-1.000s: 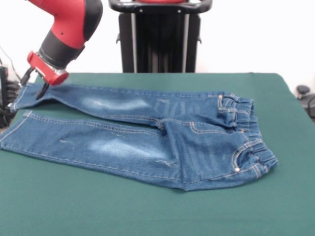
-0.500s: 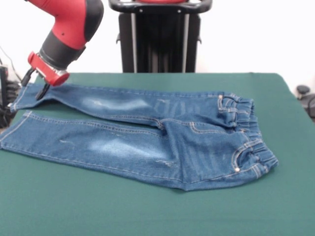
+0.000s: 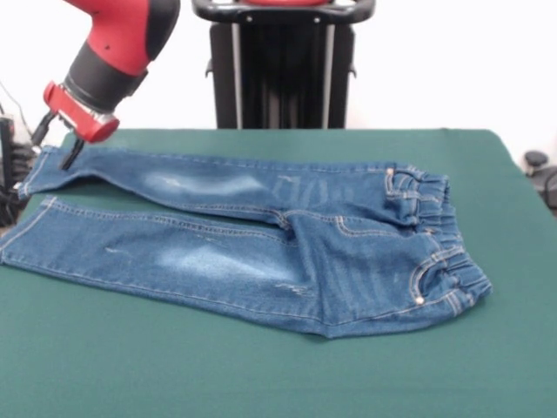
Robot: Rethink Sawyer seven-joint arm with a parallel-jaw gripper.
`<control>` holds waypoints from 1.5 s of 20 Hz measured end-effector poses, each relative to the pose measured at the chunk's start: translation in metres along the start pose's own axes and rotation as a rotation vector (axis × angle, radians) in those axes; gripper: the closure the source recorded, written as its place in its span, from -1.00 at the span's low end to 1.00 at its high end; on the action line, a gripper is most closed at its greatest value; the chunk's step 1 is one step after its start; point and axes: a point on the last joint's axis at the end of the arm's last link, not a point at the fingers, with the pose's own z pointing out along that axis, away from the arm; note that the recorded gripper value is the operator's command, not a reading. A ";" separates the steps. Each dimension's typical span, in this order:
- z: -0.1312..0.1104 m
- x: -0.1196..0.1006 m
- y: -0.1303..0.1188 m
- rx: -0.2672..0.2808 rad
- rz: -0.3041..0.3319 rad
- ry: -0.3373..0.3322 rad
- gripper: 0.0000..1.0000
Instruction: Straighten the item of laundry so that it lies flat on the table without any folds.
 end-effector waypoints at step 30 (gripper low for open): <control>-0.083 -0.125 -0.015 -0.337 0.613 0.228 -1.00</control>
